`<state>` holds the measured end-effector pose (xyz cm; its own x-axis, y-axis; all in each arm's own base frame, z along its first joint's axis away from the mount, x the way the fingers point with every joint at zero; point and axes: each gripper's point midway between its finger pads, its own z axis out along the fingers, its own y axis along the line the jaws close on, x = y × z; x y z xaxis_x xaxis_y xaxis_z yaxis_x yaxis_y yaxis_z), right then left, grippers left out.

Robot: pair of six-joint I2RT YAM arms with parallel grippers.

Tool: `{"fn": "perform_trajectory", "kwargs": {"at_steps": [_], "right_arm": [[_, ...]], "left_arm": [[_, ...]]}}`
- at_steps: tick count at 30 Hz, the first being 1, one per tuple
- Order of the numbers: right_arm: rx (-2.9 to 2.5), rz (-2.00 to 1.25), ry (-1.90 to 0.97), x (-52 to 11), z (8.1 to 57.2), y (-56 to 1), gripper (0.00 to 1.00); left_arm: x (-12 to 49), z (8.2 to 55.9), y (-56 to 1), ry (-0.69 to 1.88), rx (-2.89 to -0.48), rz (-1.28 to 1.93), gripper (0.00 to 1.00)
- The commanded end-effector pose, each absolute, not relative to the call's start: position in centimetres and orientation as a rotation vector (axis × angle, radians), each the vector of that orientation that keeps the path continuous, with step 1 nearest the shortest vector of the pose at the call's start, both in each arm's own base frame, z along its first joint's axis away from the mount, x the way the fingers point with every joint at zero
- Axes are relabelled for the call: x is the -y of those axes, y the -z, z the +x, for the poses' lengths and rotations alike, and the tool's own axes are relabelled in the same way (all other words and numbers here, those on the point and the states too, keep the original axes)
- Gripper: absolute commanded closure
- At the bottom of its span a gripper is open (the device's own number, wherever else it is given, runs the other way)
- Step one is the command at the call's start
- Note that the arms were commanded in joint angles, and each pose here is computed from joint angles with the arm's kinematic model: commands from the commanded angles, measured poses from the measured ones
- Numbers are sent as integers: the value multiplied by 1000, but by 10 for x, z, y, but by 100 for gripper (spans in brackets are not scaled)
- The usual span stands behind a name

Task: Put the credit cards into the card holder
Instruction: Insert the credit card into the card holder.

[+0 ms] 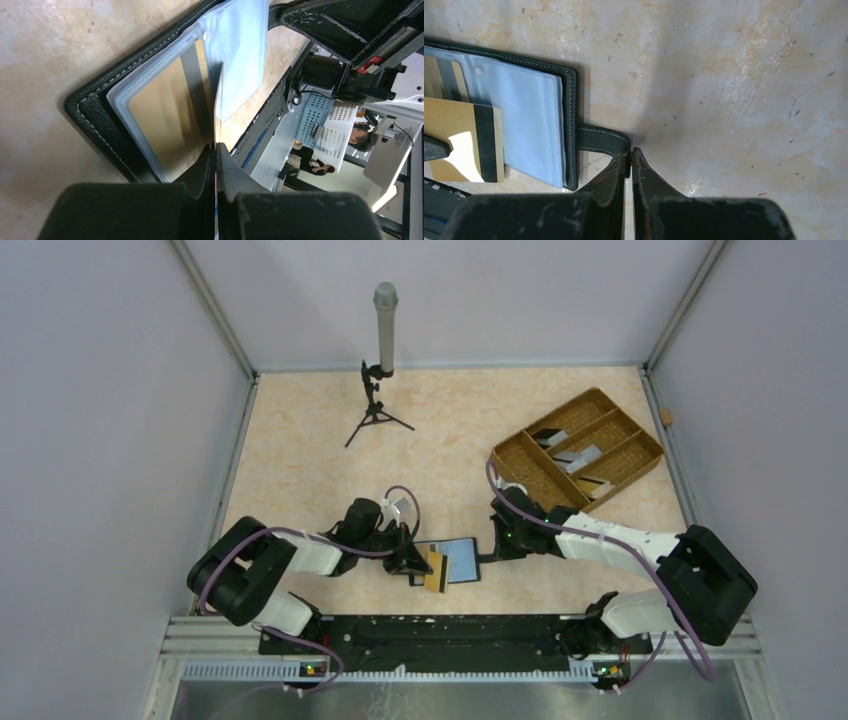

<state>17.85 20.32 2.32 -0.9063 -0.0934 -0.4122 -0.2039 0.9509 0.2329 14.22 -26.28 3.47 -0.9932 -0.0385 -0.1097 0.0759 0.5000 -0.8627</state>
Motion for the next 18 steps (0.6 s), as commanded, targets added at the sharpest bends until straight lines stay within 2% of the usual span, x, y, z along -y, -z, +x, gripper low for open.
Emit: {"fn": "perform_trajectory", "kwargs": {"at_steps": [1, 18], "right_arm": [[-2699, -224, -360, -203, 179, -24, 100], [-2702, -227, -361, -203, 178, -24, 100]], "left_arm": [[267, 158, -44, 1517, -2522, 80, 100], [267, 173, -42, 1470, -2450, 52, 100]]}}
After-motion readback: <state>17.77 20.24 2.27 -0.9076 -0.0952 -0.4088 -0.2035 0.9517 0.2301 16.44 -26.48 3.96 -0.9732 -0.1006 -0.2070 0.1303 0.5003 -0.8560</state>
